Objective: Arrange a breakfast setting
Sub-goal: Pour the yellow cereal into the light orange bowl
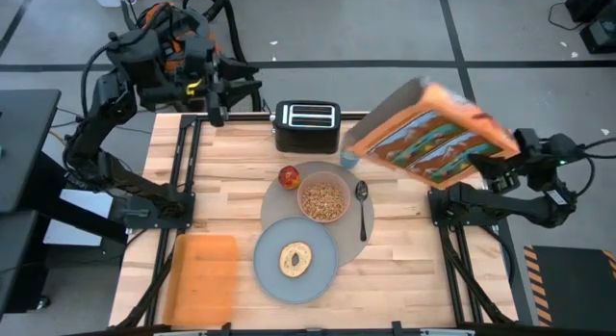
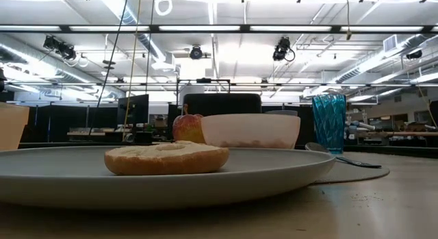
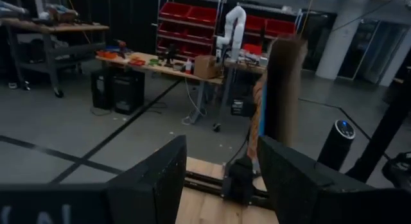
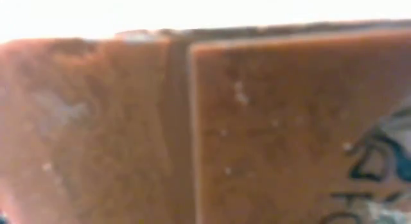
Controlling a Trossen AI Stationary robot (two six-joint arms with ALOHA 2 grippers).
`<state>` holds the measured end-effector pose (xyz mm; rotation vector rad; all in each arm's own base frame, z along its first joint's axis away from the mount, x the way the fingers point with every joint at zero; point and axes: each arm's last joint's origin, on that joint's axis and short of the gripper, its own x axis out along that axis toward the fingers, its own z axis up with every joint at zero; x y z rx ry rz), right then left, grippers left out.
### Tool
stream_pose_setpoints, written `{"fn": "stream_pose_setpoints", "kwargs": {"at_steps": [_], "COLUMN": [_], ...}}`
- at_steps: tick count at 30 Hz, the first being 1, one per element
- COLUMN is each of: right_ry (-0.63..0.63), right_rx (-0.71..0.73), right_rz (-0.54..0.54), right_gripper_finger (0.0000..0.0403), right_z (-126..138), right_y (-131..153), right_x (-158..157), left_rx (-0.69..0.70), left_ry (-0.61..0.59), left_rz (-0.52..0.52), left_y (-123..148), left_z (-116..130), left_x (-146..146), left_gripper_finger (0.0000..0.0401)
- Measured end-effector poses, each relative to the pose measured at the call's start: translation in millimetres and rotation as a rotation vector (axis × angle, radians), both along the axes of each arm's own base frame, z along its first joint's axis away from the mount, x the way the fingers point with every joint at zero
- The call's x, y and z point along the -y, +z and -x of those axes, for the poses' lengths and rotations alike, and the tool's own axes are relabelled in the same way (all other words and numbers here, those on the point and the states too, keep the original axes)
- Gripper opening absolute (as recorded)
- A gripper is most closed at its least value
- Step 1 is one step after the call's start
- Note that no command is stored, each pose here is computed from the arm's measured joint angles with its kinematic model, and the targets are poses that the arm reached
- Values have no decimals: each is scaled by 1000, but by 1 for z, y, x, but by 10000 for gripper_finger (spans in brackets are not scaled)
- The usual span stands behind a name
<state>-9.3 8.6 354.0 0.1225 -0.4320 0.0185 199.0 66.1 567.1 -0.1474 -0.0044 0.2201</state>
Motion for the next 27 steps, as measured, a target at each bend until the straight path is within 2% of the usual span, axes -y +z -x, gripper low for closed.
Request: {"fn": "stream_pose_setpoints", "kwargs": {"at_steps": [3, 6, 11, 16, 19, 22, 27], "right_ry": [-10, -11, -11, -1, 21, 40, 20], "right_rx": [113, 202, 351, 547, 594, 599, 581], "right_rz": [53, 96, 133, 164, 150, 131, 104], "right_gripper_finger": [213, 213, 213, 213, 213, 213, 213], "right_z": [-1, -7, -27, -49, -66, -83, -102], "right_y": [9, 14, 17, 15, 10, 8, 5], "right_x": [0, 1, 6, 12, 16, 20, 26], "left_rx": [-3, -33, -75, -42, 56, 134, 159], "left_ry": [8, -5, -64, -143, -220, -290, -371], "left_rz": [0, -1, -60, -131, -170, -163, -120], "left_y": [-1, -7, -21, -40, -49, -61, -81], "left_z": [-2, -18, -59, -116, -152, -183, -211], "left_x": [-3, -5, -3, 2, 9, 14, 18], "left_gripper_finger": [215, 240, 273, 274, 272, 273, 281]}}
